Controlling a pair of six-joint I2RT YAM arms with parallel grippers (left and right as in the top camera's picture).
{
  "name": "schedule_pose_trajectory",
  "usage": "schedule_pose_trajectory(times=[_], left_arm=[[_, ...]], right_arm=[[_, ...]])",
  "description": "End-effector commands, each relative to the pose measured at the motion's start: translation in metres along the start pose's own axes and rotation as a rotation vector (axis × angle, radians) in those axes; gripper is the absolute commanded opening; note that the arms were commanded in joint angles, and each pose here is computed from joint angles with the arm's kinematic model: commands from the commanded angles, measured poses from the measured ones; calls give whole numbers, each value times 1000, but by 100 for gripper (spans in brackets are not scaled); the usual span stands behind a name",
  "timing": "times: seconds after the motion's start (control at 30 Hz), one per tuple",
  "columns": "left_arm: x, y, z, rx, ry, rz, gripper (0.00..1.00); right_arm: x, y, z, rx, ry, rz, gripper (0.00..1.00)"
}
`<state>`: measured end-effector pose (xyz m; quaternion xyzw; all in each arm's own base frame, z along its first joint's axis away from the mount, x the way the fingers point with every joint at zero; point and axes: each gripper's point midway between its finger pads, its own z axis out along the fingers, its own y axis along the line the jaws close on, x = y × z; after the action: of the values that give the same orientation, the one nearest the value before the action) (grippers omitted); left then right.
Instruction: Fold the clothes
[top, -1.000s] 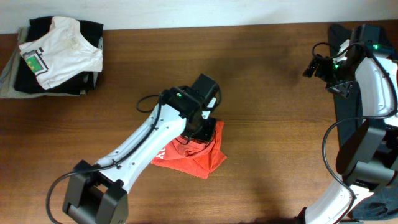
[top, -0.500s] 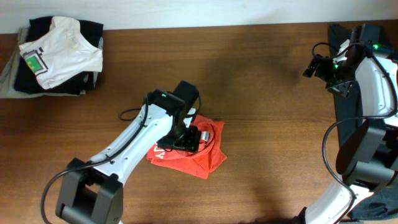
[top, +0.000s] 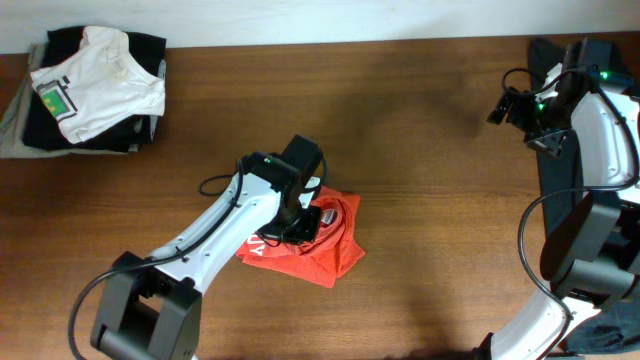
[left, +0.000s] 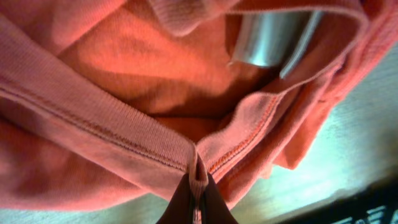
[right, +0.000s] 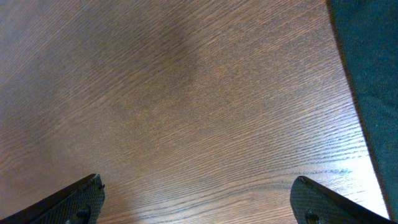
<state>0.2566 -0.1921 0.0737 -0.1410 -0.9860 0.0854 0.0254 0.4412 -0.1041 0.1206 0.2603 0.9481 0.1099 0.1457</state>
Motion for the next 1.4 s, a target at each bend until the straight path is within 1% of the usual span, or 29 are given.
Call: schedule_pose_trajectory(times=[0.0,0.03,0.07,0.13,0.17,0.2,0.27,0.33,0.37,0.4,0.43,0.47,0.53,0.63,0.7,0.73,0.77,0.8,0.87,0.93,1.03,1.1,1.17,1.2,1.23,1.3,1.33,1.37], left_arm=[[-11,-14,-33,23,-46,59,0],[-8,-19,-38,28,-50,76,1],[2,-33,-40,51,-34,110,1],[23,-59,-35,98,28,172,1],[30,-69,-31,95,38,209,1],[36,-81,-22,93,50,251,4],[46,-95,1,78,100,306,5],[51,-96,25,50,168,313,6],[55,-94,35,34,206,309,9],[56,-92,35,31,215,307,17],[57,-91,35,24,217,306,41],[55,-88,35,12,213,305,46],[39,-83,21,-29,168,296,47],[-9,-100,-24,-7,-9,307,47],[-37,-102,-51,25,-107,272,47],[-52,-87,-60,6,-147,198,54],[-65,-58,-63,-41,-169,49,54],[-72,-34,-64,-41,-163,-54,54],[-73,-6,-54,-44,-134,-139,59],[-71,-10,-33,10,-104,-142,59],[-71,-9,-14,15,-70,-176,59],[-67,-15,4,52,-4,-183,59],[-71,-16,10,59,-5,-183,59],[-75,-21,11,88,-12,-178,57],[-75,-25,10,108,-12,-177,52],[-78,-25,10,113,-22,-173,20],[-80,-26,10,116,-29,-168,14],[-83,-28,6,122,-40,-162,1]], right_arm=[[-6,6,-10,-7,-31,-18,98],[-6,6,-10,-7,-31,-18,99],[-6,6,-10,-7,-31,-18,99],[-6,6,-10,-7,-31,-18,99],[-6,6,-10,-7,-31,-18,99],[-6,6,-10,-7,-31,-18,99],[-6,6,-10,-7,-31,-18,99],[-6,6,-10,-7,-31,-18,99],[-6,6,-10,-7,-31,-18,99],[-6,6,-10,-7,-31,-18,99],[-6,6,-10,-7,-31,-18,98],[-6,6,-10,-7,-31,-18,99],[-6,6,-10,-7,-31,-18,99],[-6,6,-10,-7,-31,-18,99],[-6,6,-10,-7,-31,-18,99],[-6,5,-10,-7,-31,-18,99],[-6,6,-10,-7,-31,-18,99],[-6,6,-10,-7,-31,-18,99],[-6,6,-10,-7,-31,-18,99],[-6,6,-10,-7,-31,-18,99],[-6,6,-10,-7,-31,-18,99],[-6,6,-10,-7,-31,-18,99],[-6,6,-10,-7,-31,-18,99],[-6,6,-10,-7,-31,-18,99],[-6,6,-10,-7,-31,-18,99],[-6,6,-10,-7,-31,-18,99],[-6,6,-10,-7,-31,-18,99],[-6,6,-10,-7,-31,-18,99]])
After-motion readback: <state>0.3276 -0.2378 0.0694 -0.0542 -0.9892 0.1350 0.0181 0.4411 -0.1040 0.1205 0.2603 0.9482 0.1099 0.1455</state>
